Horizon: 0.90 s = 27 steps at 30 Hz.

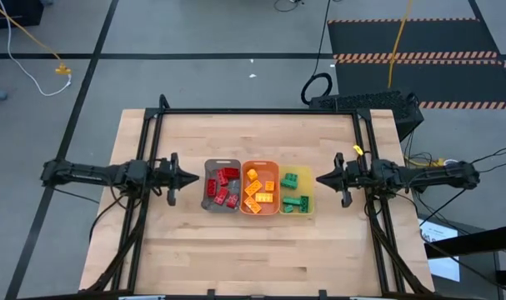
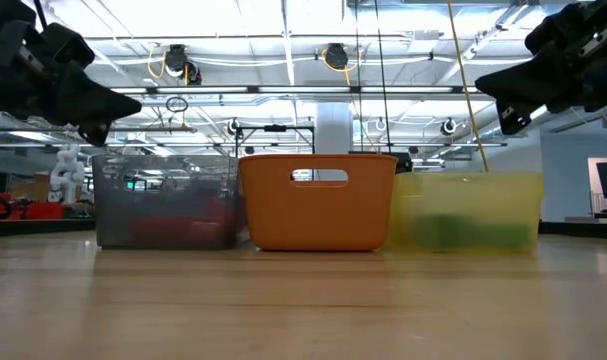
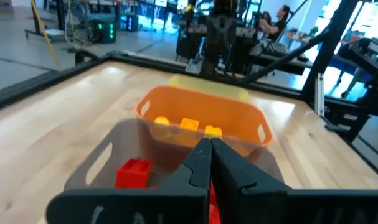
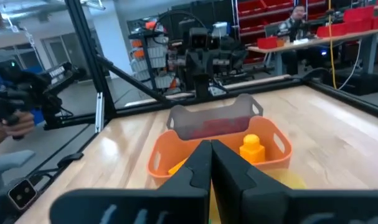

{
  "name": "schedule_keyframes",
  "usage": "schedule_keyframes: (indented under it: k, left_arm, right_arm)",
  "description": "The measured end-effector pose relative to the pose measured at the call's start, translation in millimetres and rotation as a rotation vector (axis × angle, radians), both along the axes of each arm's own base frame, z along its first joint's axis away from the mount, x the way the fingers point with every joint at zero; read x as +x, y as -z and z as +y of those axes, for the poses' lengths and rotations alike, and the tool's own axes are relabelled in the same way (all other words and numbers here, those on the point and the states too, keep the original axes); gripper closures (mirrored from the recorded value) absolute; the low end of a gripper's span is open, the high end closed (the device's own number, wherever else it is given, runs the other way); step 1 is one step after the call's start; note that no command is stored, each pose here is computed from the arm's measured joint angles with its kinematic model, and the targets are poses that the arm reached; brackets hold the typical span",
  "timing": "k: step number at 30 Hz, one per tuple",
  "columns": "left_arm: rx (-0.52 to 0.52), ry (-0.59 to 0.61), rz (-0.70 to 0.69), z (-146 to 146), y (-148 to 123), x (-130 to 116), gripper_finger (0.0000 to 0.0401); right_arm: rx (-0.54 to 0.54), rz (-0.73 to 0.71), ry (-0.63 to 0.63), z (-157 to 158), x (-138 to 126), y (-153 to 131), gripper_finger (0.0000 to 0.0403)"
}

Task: Sort & place blocks by color
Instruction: Return to Home Position

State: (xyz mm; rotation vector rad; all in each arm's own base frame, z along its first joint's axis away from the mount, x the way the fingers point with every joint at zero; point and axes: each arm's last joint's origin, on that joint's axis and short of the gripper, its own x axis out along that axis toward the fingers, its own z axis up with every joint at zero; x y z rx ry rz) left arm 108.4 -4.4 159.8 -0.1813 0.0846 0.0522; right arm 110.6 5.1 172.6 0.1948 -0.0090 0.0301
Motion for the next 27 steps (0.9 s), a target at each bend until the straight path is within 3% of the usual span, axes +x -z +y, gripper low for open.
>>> schedule_keyframes:
  k: [8, 15, 22, 27]
  left_arm:
    - [-0.026, -0.008, 0.019, 0.4, 0.5, -3.3, 0.0398]
    - [-0.010, -0.011, 0.043, 0.5, 2.5, -2.2, 0.0398]
    - [0.031, -0.044, 0.148, 1.2, 11.7, 3.1, 0.0392]
    - [0.028, -0.074, 0.151, 1.9, 12.0, 3.9, 0.0398]
  right_arm:
    - [0.001, 0.000, 0.000, -0.2, -4.5, 0.7, 0.0403]
    - [-0.005, 0.087, 0.000, -0.4, -6.8, 9.5, 0.0403]
    - [-0.044, 0.066, -0.001, -0.4, -7.1, 7.7, 0.0403]
    - [-0.036, 0.066, -0.001, -0.4, -7.1, 7.7, 0.0403]
